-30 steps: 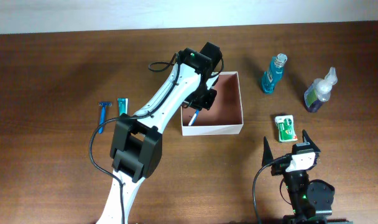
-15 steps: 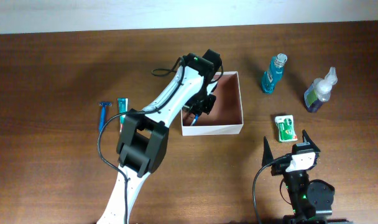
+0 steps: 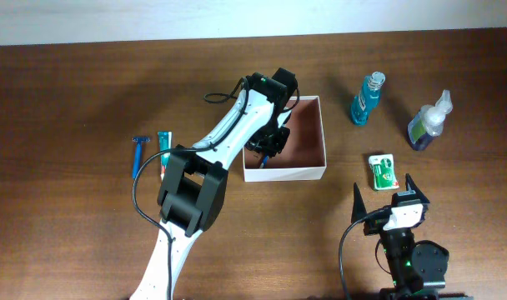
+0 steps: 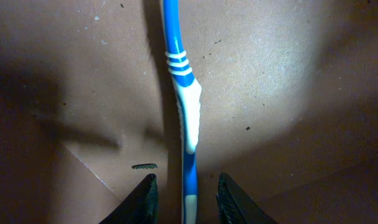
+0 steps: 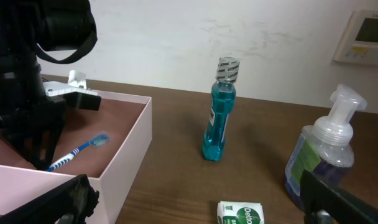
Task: Pack container
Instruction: 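Carry the toothbrush into the pink box and release it, then move the left gripper to the green toothpaste tube and grasp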
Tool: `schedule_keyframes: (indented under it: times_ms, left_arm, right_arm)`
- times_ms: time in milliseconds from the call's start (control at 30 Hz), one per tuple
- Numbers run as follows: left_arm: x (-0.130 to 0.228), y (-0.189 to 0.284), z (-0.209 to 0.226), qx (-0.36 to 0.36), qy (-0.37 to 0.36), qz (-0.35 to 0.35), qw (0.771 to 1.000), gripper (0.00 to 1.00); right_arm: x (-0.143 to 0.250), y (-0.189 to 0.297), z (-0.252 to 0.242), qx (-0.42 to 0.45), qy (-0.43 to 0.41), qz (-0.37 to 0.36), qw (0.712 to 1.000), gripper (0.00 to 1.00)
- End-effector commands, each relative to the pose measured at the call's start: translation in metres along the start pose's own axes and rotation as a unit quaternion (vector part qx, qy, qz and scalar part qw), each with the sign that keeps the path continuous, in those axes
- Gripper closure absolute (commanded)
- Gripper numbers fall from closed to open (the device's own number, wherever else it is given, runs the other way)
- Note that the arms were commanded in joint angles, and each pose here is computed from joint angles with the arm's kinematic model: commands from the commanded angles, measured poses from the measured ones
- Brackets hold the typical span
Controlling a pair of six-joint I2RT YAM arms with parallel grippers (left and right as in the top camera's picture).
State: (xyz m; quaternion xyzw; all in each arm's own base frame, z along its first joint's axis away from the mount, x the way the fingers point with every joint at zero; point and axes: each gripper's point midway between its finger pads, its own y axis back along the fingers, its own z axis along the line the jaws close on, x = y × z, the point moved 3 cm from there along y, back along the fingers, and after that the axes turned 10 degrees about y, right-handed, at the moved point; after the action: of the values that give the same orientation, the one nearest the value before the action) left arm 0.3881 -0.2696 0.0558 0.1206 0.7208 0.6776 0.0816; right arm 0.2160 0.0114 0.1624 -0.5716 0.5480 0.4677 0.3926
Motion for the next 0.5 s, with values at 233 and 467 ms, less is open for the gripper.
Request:
schedule_keyframes:
  times_ms: [233, 467]
  left_arm:
    - [-0.011, 0.017, -0.008, 0.010, -0.005, -0.024, 1.000, 0.64]
    - [-0.037, 0.093, -0.021, 0.039, -0.013, -0.122, 0.992, 0.58]
  right_arm:
    - [0.002, 0.000, 0.000, -0.001, 0.003, 0.000, 1.000, 0.02]
    - [0.002, 0.000, 0.000, -0.001, 0.003, 0.000, 1.000, 0.02]
